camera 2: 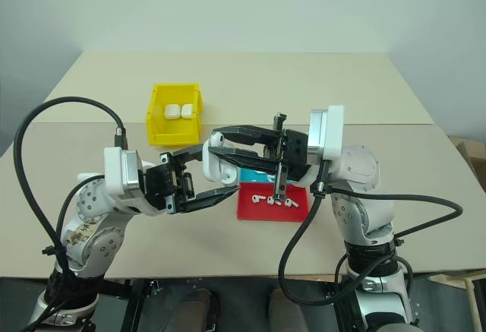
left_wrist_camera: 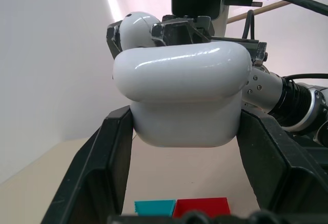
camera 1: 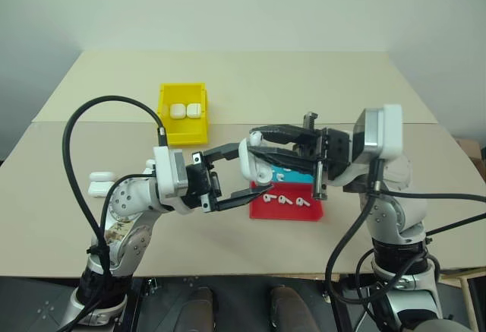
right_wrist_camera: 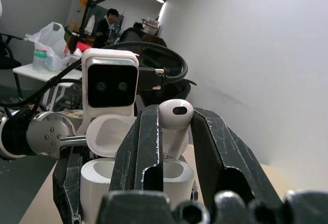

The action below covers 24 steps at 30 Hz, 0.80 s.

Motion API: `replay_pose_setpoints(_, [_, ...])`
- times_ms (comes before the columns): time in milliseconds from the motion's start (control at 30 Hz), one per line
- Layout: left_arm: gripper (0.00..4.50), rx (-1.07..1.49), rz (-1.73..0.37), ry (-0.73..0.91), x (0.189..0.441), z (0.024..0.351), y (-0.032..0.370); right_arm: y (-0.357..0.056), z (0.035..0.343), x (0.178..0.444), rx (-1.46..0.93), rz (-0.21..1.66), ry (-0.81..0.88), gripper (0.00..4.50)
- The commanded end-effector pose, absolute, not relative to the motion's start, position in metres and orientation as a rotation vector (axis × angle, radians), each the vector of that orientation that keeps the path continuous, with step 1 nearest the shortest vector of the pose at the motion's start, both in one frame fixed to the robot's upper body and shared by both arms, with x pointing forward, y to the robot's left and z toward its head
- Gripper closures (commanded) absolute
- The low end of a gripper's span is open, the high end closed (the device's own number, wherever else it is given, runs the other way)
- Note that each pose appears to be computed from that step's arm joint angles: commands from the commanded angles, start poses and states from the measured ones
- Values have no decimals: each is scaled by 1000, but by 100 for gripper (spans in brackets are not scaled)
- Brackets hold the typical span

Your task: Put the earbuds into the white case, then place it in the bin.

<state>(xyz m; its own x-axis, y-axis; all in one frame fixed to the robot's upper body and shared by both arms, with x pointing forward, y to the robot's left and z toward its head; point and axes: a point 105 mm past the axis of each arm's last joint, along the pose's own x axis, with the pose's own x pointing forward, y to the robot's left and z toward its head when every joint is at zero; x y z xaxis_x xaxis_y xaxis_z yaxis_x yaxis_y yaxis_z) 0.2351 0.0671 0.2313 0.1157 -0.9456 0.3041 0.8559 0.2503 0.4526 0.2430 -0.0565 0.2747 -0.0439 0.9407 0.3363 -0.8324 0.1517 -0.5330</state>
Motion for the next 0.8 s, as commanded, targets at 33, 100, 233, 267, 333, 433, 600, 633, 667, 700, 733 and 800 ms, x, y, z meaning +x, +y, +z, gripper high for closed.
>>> replay_pose_setpoints(33, [174,192,-1351,-670,226,243,65,-57,274,243,-213,1430,-735,387])
replay_pose_setpoints(100, [174,191,-1350,-672,226,243,64,-57,272,244,-220,1430,-729,387])
replay_pose_setpoints(233, [174,189,-1348,-678,227,243,64,-57,268,242,-242,1443,-719,387])
replay_pose_setpoints(267, [174,189,-1348,-679,227,243,64,-57,267,241,-248,1453,-714,352])
replay_pose_setpoints(333, [174,188,-1347,-682,227,243,64,-56,264,240,-268,1464,-704,289])
replay_pose_setpoints(433, [174,191,-1346,-680,228,242,63,-56,259,241,-300,1468,-687,190])
replay_pose_setpoints(600, [174,196,-1342,-676,229,241,63,-57,255,241,-327,1474,-675,190])
replay_pose_setpoints(633, [174,197,-1342,-674,230,240,63,-57,255,241,-330,1475,-673,190])
replay_pose_setpoints(667, [174,213,-1338,-661,231,237,64,-58,255,240,-336,1475,-674,190])
replay_pose_setpoints(700, [174,241,-1332,-632,234,232,65,-60,256,240,-342,1474,-676,190])
replay_pose_setpoints(733, [174,267,-1327,-607,236,227,66,-63,257,239,-348,1472,-678,190])
replay_pose_setpoints(800, [174,294,-1330,-590,237,218,70,-69,261,238,-363,1472,-682,190])
